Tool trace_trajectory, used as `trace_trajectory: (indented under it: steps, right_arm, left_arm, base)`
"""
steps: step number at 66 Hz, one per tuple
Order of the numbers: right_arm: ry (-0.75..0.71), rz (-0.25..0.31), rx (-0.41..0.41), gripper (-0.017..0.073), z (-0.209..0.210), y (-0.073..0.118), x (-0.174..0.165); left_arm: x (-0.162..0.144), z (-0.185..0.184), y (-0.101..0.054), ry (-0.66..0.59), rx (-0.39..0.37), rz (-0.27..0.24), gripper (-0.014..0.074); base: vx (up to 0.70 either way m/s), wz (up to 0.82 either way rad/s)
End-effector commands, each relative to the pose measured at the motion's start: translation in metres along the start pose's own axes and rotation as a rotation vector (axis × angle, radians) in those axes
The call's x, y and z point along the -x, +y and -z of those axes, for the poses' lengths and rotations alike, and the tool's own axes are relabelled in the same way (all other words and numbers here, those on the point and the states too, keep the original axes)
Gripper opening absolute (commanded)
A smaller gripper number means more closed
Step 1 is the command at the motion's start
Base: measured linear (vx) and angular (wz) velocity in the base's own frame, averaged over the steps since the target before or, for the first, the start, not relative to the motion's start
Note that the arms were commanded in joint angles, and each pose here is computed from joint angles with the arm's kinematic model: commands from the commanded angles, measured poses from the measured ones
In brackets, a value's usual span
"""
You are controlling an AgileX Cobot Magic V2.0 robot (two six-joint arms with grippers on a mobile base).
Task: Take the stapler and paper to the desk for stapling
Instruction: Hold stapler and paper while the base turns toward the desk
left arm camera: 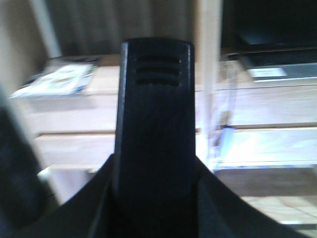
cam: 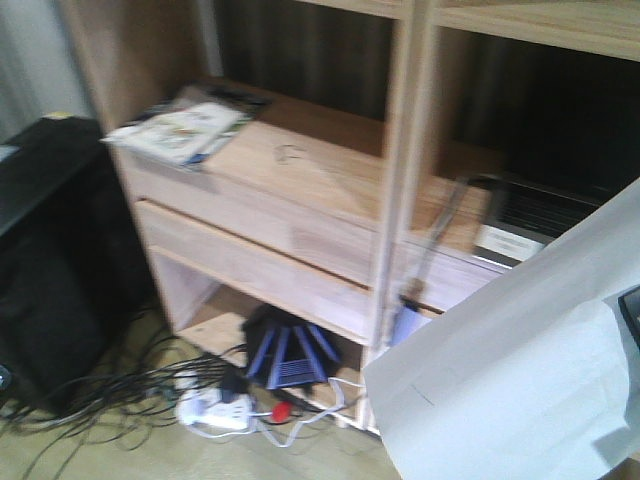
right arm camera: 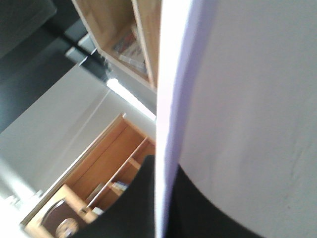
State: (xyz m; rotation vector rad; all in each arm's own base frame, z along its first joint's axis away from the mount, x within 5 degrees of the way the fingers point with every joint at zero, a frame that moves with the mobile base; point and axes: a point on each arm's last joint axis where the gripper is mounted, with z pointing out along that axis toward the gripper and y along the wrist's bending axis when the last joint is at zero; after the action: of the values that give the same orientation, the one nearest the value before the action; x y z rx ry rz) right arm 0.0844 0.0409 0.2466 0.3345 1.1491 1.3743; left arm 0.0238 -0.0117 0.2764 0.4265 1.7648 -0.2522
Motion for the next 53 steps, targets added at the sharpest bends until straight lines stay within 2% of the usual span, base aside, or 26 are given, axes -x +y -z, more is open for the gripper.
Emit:
trace_trajectory:
  steps: [1, 53]
  right_arm:
    - [-0.015, 0.003, 0.052, -0.0005, 0.0006, 0.0040, 0.0010]
    - [-0.015, 0.003, 0.053, -0.0005, 0.0006, 0.0041, 0.0010]
  left_arm:
    - [0.0194, 0.0048, 0.0011, -0.136, 0.006, 0.006, -0.0007]
    - [0.0194, 0.0048, 0.0011, -0.136, 0.006, 0.006, -0.0007]
  base:
    - [0.05, 0.68]
    - [0.08, 0.52]
